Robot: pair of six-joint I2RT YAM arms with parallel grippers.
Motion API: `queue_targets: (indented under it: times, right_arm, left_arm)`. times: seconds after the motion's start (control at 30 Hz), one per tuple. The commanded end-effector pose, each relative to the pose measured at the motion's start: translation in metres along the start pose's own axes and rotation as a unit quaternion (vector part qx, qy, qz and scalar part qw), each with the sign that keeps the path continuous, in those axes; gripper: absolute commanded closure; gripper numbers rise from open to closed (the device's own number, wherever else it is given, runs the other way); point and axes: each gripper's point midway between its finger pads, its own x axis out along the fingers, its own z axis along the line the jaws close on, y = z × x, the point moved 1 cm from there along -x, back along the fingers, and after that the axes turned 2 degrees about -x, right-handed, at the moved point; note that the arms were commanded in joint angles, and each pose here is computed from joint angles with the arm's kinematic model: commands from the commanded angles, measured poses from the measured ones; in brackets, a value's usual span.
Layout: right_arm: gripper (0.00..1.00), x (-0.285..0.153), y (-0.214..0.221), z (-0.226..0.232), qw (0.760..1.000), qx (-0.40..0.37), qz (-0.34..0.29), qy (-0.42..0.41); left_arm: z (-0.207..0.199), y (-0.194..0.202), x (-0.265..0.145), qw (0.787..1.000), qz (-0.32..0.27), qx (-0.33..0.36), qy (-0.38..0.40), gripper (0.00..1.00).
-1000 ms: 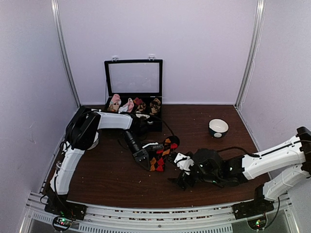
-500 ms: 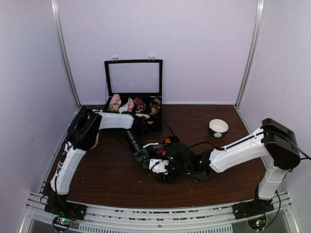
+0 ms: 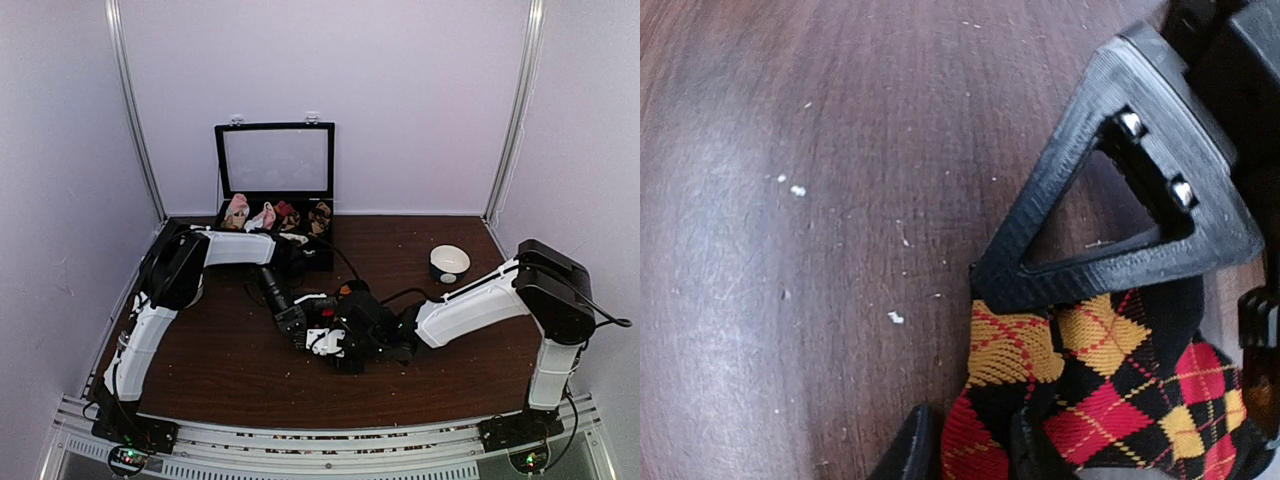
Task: Roll the socks
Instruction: Roll the sock at the center of the board.
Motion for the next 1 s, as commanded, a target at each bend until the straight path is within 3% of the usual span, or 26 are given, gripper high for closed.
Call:
queue_targets:
  times: [0.0,0.03,0.13,0.23,0.3,0.43,0.6,0.67,0.8,0.97]
  right_arm:
    - [0.80,0.007,0.011,0.007,0.999,0.023,0.020,-0.032]
    - [0.86,0.009,0.012,0.004,0.998,0.044,0.021,-0.042]
    - [0.96,0.011,0.014,0.004,0.991,0.105,0.015,-0.085]
    - [1.00,0.008,0.016,0.004,0.979,0.169,0.008,-0.115]
    - [1.00,0.007,0.021,0.007,0.969,0.209,0.014,-0.133]
    - [1.00,0.004,0.028,0.011,0.947,0.278,0.030,-0.160]
    - [1.00,0.006,0.029,0.017,0.909,0.366,0.030,-0.200]
    - [1.00,0.007,0.027,0.016,0.893,0.398,0.023,-0.210]
    - [1.00,0.011,0.026,0.007,0.842,0.486,0.006,-0.234]
    - [1.00,0.016,0.039,-0.004,0.790,0.562,-0.006,-0.244]
  left_arm:
    - [0.034,0.013,0.002,0.998,0.032,0.010,-0.057,1.00]
    - [0.031,0.011,-0.001,0.998,0.027,0.018,-0.061,1.00]
    - [0.020,0.006,-0.017,0.994,0.006,0.057,-0.090,0.81]
    - [0.011,0.001,-0.041,0.985,-0.029,0.100,-0.140,0.65]
    - [0.005,-0.003,-0.058,0.974,-0.061,0.124,-0.177,0.60]
    - [-0.001,-0.004,-0.094,0.944,-0.121,0.152,-0.268,0.58]
    - [-0.021,-0.005,-0.149,0.877,-0.190,0.197,-0.395,0.58]
    - [-0.036,-0.001,-0.153,0.867,-0.203,0.228,-0.394,0.58]
    - [-0.070,0.011,-0.121,0.877,-0.185,0.312,-0.314,0.62]
    - [-0.072,0.017,-0.070,0.876,-0.117,0.372,-0.282,0.71]
